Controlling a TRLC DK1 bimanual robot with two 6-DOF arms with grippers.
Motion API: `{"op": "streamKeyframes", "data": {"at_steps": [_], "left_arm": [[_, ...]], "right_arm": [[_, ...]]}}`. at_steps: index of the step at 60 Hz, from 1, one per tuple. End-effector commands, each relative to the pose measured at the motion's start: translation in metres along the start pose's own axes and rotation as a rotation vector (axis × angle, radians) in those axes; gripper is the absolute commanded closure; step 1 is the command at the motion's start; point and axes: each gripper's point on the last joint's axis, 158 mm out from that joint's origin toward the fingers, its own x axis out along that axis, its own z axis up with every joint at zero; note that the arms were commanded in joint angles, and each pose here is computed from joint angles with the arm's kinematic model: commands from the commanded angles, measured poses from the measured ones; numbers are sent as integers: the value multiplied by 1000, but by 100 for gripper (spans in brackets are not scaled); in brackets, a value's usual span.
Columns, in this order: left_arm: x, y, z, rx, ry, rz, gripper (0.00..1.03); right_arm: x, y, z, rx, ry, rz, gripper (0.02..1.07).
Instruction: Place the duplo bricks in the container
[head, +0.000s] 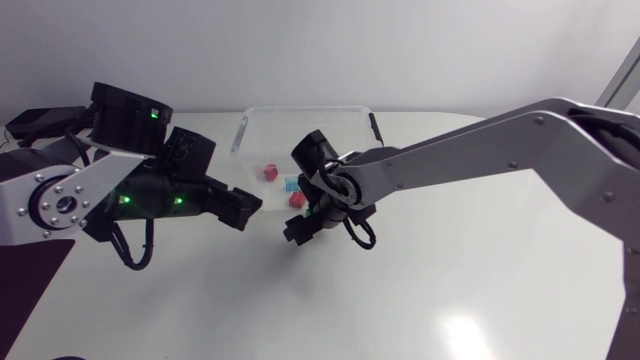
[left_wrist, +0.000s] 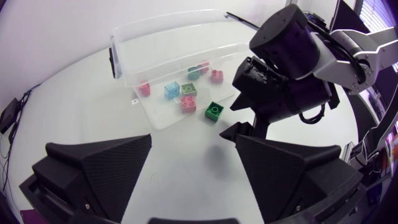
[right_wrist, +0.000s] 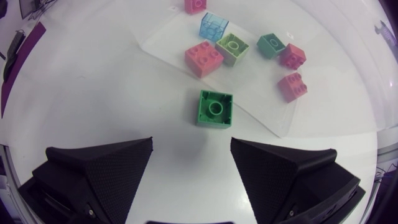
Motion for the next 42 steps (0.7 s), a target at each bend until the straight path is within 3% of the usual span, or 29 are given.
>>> {"op": "streamKeyframes", "data": {"at_steps": [1, 22, 42], "left_arm": [[1, 4, -13, -4, 24, 1, 9], [2, 10, -7, -16, 12, -12, 9], [1, 14, -3, -20, 1, -18, 9]], "right_arm": [[13, -4, -3, 51, 42, -11, 16], [23, -17, 5, 109, 85, -32, 17], [30, -19, 14, 138, 118, -40, 35]]}}
